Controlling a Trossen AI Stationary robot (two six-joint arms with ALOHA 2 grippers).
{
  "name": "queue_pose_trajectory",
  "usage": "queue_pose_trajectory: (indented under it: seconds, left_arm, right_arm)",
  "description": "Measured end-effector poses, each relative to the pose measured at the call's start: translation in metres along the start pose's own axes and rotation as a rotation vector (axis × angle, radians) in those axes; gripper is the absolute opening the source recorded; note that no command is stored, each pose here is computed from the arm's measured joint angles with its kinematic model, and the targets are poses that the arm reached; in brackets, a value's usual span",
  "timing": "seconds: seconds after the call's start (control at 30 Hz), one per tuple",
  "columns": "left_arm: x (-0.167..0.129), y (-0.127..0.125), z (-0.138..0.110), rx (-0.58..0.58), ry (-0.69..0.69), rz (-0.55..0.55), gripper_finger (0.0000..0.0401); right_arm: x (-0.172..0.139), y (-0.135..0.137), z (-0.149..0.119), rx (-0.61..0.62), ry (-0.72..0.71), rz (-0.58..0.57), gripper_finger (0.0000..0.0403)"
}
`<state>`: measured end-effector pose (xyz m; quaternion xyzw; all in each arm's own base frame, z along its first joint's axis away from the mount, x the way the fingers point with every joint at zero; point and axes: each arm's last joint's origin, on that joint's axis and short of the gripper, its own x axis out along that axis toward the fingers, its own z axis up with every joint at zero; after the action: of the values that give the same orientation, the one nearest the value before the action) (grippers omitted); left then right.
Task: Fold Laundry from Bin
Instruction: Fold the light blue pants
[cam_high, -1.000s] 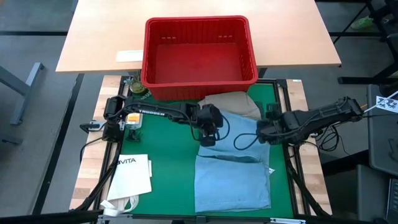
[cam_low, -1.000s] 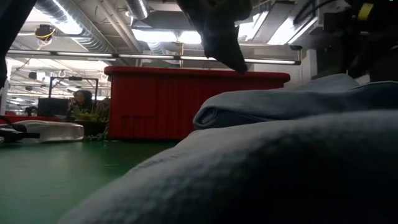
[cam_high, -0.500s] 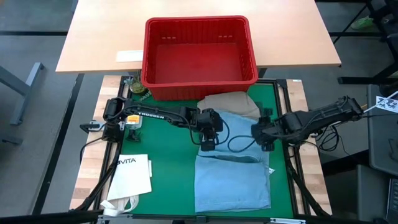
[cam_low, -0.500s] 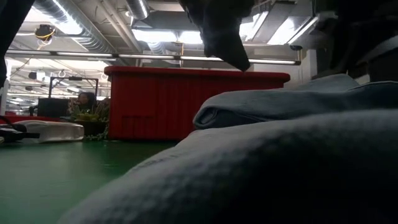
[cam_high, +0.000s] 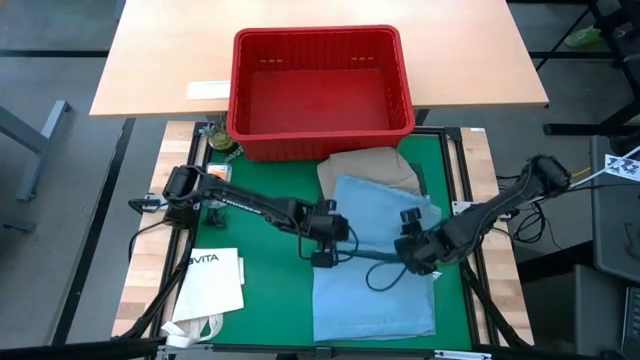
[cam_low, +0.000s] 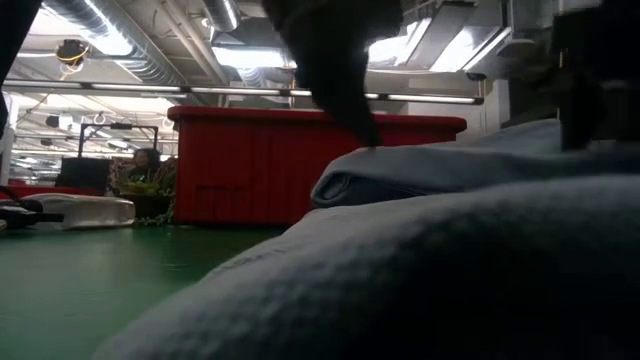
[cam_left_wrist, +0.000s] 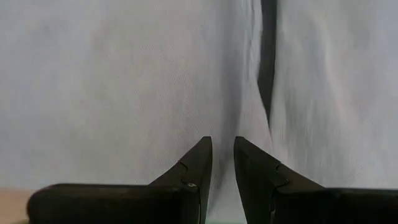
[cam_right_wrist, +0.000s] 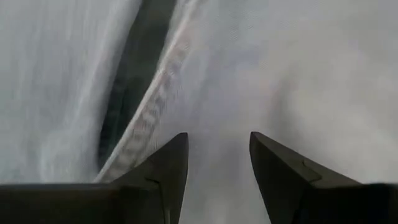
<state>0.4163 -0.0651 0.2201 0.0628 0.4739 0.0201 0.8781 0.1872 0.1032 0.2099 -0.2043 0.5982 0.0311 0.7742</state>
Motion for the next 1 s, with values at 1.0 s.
queue_pose_trajectory:
  seconds: [1.0]
  left_arm:
    - [0.035,-0.014,-0.051,0.001,0.056,-0.045,0.0064]
  right_arm:
    - [0.051,0.017,-0.022,0.128,0.216,-0.084,0.0172]
